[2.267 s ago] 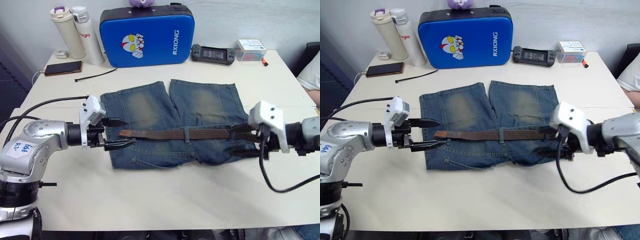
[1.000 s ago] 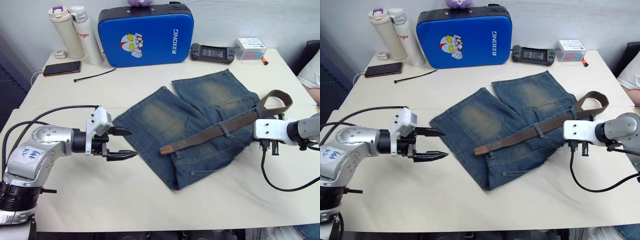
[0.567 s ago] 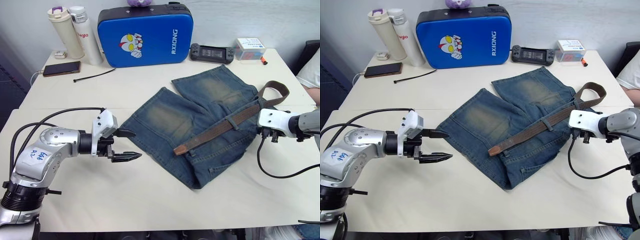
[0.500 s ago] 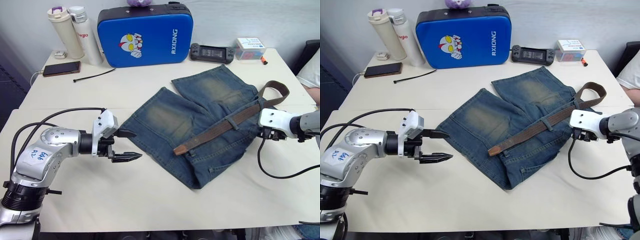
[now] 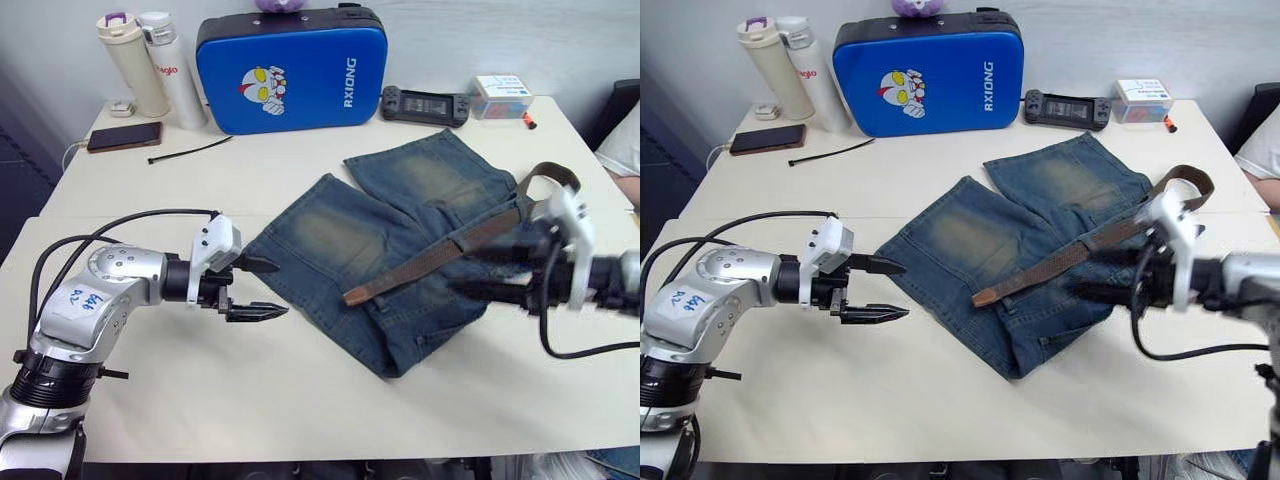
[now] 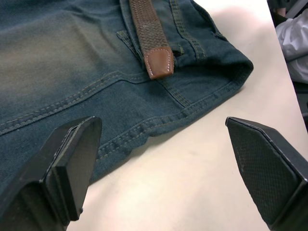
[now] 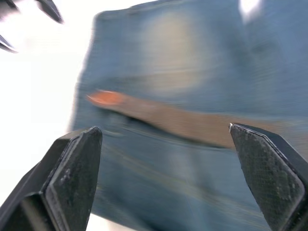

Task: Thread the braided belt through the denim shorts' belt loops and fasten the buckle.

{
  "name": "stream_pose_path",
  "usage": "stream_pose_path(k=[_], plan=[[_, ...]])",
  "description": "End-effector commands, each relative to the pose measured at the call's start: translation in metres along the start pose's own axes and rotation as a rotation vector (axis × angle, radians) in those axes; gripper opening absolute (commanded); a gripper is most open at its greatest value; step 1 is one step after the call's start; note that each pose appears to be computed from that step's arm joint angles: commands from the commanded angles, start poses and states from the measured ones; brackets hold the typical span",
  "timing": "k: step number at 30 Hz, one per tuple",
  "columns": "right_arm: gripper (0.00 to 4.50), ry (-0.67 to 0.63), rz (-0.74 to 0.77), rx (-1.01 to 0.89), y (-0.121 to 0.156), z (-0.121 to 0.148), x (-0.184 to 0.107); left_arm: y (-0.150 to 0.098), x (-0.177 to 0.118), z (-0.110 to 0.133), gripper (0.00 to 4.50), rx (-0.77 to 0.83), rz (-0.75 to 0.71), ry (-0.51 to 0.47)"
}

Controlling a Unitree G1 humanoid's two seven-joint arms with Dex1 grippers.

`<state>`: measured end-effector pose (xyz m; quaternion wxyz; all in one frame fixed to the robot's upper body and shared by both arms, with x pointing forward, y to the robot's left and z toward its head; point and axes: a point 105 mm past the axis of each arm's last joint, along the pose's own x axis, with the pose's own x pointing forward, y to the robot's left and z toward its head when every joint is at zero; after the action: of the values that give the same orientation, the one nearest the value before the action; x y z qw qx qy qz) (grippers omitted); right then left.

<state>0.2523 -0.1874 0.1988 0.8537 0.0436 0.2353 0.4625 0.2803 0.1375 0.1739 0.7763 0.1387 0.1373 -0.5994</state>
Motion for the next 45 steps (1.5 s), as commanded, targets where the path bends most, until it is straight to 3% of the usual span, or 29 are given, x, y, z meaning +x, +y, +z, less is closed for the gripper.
stream_pose_path(k=[1, 4, 9, 15, 24, 28, 34, 40, 45], plan=[[4.48, -0.072, 0.102, 0.154, 0.016, -0.004, 0.006, -0.002, -0.002, 0.008, 4.5, 0.046, -0.008, -0.005], [4.48, -0.106, 0.062, 0.245, 0.01, -0.016, 0.017, -0.001, -0.001, 0.009, 4.5, 0.055, 0.002, -0.013], [4.48, -0.225, 0.063, 0.554, -0.009, -0.029, 0.033, -0.002, -0.002, 0.008, 4.5, 0.06, 0.01, -0.014], [4.48, -0.402, -0.008, 0.866, -0.022, -0.018, 0.057, 0.0, -0.003, 0.008, 4.5, 0.077, 0.051, -0.015], [4.48, -0.392, -0.03, 0.939, -0.021, -0.018, 0.079, 0.0, -0.007, 0.008, 4.5, 0.077, 0.076, -0.014], [3.23, -0.381, -0.02, 0.967, -0.019, -0.017, 0.09, 0.0, -0.007, 0.007, 4.5, 0.076, 0.085, -0.011], [0.09, -0.413, -0.058, 0.948, -0.028, -0.013, 0.077, 0.002, -0.01, 0.005, 4.5, 0.075, 0.098, -0.004], [0.02, -0.477, -0.117, 0.844, -0.045, 0.003, 0.038, 0.002, -0.009, 0.006, 4.5, 0.074, 0.089, -0.007], [0.02, -0.457, -0.105, 0.685, -0.041, 0.027, 0.019, 0.0, -0.005, 0.008, 4.5, 0.075, 0.051, -0.017]])
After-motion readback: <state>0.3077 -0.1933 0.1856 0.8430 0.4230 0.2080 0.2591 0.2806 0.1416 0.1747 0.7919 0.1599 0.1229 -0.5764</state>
